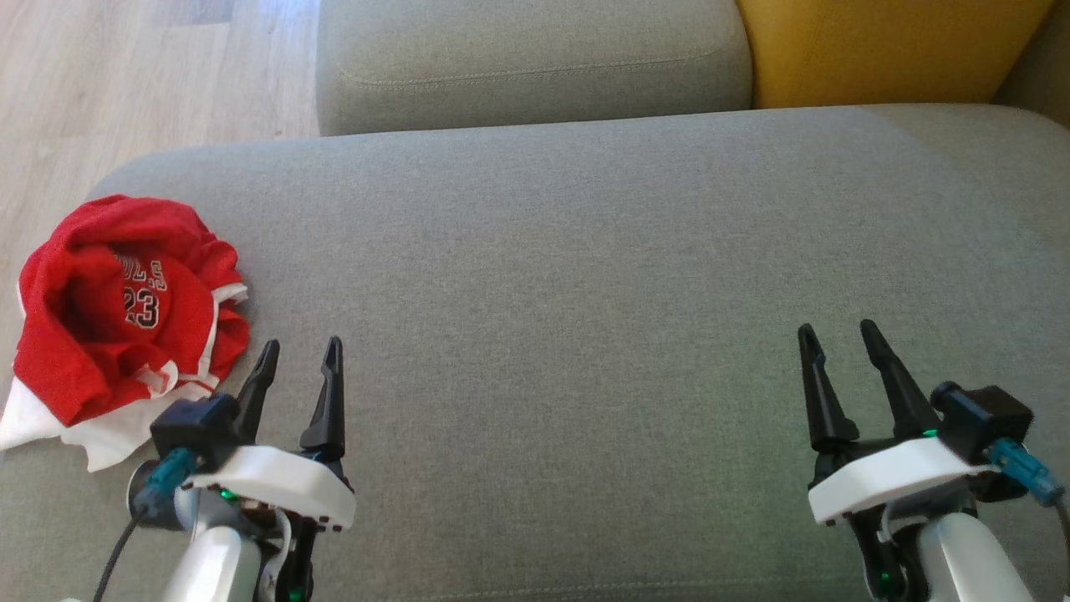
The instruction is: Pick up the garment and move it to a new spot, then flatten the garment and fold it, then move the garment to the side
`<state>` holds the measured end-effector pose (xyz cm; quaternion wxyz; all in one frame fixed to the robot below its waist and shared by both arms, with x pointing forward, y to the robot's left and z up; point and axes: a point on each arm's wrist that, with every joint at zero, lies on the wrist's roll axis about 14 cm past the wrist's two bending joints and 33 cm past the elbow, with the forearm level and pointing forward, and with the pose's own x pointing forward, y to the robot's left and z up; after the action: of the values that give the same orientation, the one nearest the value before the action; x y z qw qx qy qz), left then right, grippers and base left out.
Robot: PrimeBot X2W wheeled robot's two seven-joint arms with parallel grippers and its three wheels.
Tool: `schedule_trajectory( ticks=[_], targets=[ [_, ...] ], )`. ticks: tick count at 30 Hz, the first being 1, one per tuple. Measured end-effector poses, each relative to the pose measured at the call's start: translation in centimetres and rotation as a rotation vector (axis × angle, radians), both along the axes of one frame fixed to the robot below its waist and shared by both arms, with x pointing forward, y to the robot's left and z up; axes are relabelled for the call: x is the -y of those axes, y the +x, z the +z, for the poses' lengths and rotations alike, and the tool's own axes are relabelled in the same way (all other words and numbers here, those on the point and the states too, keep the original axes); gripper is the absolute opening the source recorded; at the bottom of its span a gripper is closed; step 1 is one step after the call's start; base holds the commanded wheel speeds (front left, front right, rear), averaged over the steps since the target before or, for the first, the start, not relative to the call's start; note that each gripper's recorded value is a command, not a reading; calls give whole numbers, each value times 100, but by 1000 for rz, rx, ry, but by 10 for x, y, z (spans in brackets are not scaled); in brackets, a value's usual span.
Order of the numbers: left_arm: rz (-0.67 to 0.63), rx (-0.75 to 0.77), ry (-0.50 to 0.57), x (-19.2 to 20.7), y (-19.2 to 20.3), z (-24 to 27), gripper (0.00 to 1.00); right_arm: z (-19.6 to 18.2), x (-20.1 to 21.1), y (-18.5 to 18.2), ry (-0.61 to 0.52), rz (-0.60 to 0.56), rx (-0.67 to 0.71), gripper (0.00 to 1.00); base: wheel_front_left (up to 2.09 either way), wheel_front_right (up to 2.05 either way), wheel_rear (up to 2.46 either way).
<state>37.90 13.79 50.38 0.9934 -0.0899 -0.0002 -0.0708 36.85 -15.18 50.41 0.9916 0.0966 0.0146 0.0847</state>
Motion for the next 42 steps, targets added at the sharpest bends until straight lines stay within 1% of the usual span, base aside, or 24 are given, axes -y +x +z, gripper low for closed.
schedule_trajectory(
  ticks=[6, 21, 32, 42],
  targets=[
    [-18, 10, 54, 5, -1, -4, 100, -1, -4, -2, -43, 7, 8, 100, 0, 0, 0],
    [-54, 27, 167, 12, -4, -13, 100, -4, -2, -3, -89, -11, 5, 100, 0, 0, 0],
    [-41, 0, 141, 11, -5, -19, 100, -8, 1, -3, -40, -32, -14, 100, 0, 0, 0],
    [-22, -10, 135, 6, -5, -22, 100, -8, 2, -3, -39, -36, -17, 100, 0, 0, 0]
  ],
)
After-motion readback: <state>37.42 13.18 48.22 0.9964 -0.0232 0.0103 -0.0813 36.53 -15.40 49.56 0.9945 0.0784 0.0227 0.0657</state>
